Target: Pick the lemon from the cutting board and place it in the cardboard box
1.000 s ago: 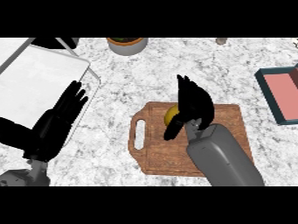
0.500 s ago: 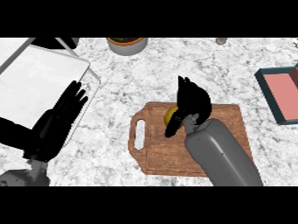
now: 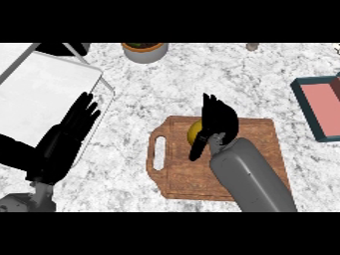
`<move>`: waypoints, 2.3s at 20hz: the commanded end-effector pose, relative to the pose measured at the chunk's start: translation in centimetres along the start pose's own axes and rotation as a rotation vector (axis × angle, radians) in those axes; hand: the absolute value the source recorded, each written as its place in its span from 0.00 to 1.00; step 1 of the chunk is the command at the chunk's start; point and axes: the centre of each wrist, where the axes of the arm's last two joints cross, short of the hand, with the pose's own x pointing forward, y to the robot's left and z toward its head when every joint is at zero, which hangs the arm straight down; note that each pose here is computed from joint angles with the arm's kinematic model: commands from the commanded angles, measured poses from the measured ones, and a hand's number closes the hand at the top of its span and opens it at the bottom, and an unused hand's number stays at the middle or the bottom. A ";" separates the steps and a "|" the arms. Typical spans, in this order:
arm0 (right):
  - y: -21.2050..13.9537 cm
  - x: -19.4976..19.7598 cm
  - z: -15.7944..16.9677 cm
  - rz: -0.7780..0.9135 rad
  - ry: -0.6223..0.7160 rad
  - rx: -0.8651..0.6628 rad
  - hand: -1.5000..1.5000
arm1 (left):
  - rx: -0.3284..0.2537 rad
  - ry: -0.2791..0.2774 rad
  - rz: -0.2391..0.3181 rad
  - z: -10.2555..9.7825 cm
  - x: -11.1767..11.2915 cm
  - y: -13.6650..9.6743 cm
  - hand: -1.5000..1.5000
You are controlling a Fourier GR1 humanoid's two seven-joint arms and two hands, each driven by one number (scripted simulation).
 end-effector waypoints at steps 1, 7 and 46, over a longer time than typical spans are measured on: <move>0.4 0.4 -0.2 0.026 0.097 0.027 0.00 | 0.197 0.042 -0.112 1.4 -0.3 6.5 0.50; 1.6 -0.5 -1.5 0.018 0.113 0.044 0.00 | 0.198 0.022 -0.118 1.7 0.9 5.9 0.50; -12.9 -3.6 -8.4 0.011 0.095 -0.429 1.00 | 0.172 0.043 -0.104 1.0 0.5 5.9 0.50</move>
